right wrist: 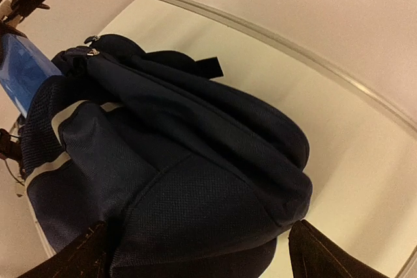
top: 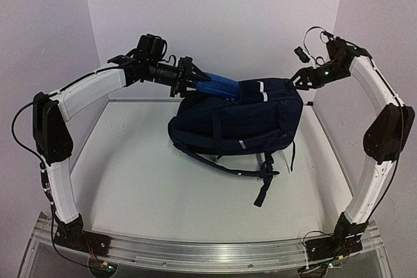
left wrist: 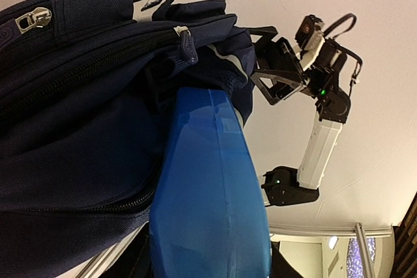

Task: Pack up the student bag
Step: Place the personal item in the student bag, then adjust the student bag at the center of the board.

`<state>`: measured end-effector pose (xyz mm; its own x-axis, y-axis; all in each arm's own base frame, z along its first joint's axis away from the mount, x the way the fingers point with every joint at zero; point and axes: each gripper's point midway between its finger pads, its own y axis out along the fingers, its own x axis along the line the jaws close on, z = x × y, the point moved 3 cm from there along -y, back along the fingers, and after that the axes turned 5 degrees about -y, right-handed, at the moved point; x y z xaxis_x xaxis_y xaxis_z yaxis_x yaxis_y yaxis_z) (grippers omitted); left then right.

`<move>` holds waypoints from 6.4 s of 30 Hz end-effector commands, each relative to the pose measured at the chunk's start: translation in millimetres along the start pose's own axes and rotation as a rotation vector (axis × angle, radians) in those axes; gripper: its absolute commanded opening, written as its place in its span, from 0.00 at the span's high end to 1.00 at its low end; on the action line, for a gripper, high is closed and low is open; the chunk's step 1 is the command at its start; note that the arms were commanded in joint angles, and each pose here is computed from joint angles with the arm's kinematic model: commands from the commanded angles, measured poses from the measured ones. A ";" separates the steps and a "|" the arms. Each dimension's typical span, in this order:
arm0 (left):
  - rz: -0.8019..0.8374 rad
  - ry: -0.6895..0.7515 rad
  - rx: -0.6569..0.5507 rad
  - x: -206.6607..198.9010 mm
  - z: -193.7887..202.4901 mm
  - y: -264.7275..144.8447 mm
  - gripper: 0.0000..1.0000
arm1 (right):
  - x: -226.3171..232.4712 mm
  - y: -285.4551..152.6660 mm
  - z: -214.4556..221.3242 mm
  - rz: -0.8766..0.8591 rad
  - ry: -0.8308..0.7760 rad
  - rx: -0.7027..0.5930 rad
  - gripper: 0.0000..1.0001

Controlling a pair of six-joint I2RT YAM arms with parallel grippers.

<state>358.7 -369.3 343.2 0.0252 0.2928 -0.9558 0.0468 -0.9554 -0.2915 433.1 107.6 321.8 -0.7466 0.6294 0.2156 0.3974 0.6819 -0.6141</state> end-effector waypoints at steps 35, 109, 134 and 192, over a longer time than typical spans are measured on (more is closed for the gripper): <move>-0.126 -0.117 -0.083 42.4 -9.7 25.4 0.38 | 19.3 52.6 37.8 -0.300 0.348 0.142 0.26; 0.056 -0.009 0.114 32.4 -14.5 92.8 0.94 | 81.6 12.7 42.2 -0.481 0.365 0.111 0.02; -0.255 -0.248 -0.011 129.0 96.3 11.1 0.49 | 75.5 75.4 118.8 -0.532 0.604 0.269 0.11; -0.905 1.026 -0.118 217.7 125.7 143.7 0.77 | 44.1 153.9 187.2 -0.282 0.427 0.414 0.02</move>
<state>220.4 -438.0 73.5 0.6584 0.7347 -0.1632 0.3385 -0.4827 -0.8077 366.6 165.7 108.0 -0.5080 0.5835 0.6336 -0.0603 0.7097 -0.7019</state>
